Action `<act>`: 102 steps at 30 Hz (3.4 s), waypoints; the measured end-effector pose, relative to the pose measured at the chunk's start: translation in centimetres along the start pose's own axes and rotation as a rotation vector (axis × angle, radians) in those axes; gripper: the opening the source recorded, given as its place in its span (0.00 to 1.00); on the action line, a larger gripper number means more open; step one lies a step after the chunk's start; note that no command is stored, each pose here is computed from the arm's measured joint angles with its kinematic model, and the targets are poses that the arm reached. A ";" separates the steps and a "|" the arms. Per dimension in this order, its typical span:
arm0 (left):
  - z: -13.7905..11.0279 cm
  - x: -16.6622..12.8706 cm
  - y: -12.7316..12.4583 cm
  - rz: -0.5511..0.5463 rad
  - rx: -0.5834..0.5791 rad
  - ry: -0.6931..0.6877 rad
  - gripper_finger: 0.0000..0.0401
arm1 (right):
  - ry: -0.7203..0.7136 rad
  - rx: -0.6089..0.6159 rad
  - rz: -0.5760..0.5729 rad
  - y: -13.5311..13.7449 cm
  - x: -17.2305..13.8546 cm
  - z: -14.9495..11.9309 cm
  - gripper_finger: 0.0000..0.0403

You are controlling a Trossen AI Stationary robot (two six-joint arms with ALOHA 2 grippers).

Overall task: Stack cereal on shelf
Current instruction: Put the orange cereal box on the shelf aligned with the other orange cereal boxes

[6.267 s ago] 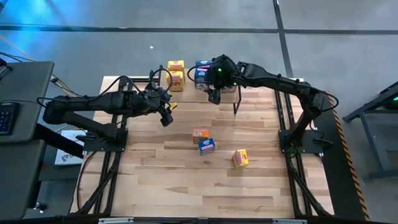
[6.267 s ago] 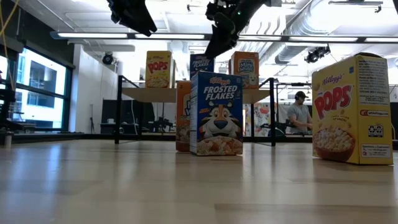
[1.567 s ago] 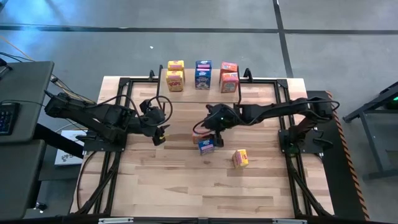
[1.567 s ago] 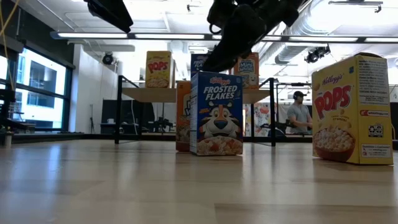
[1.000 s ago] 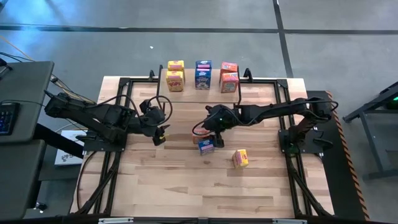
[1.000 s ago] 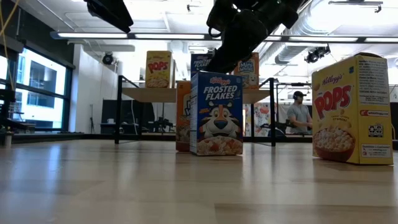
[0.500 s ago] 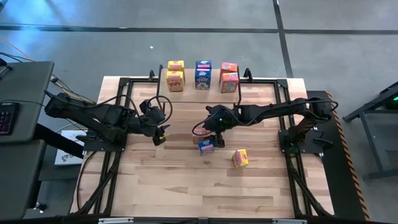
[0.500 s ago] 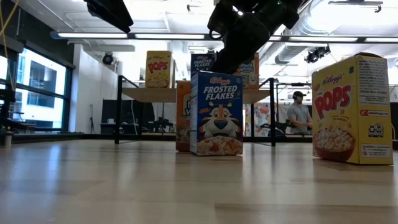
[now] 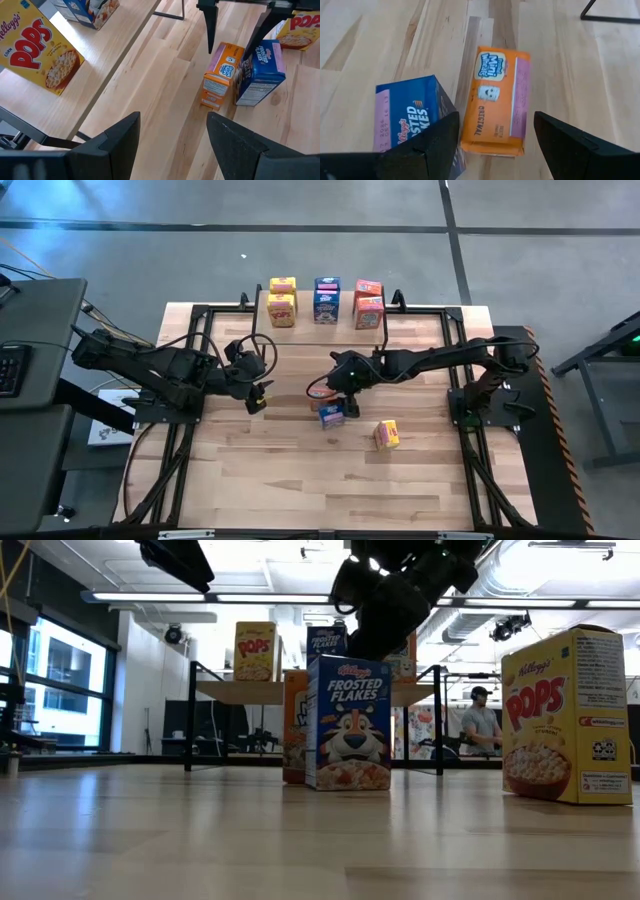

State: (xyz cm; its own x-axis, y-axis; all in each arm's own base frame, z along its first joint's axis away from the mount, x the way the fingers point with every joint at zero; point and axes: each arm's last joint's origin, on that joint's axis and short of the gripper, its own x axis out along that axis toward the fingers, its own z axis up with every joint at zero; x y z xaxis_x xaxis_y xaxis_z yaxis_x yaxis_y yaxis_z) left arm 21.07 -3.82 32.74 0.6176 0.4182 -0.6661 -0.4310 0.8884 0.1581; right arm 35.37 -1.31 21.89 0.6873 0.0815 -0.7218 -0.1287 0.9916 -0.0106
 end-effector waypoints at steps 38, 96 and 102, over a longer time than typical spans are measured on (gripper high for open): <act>0.0 0.0 0.0 0.000 0.000 -0.001 0.55 | -0.017 -0.008 -0.009 0.0 -0.8 0.3 0.43; 0.0 0.0 0.0 -0.015 0.000 0.006 0.55 | -0.014 -0.083 -0.150 -9.3 -22.6 0.0 0.43; 0.0 0.0 0.0 -0.014 0.000 0.006 0.55 | 0.047 -0.077 -0.112 -10.7 -20.3 -0.3 0.43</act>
State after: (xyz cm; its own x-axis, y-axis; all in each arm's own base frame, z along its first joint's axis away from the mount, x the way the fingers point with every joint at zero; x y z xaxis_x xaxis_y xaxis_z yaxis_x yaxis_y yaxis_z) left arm 21.09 -3.85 32.72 0.6198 0.4042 -0.6726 -0.4222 0.8943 0.1483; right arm 22.59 -13.60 36.49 0.6663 -0.0355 -0.7448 -0.1093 0.9834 -0.1447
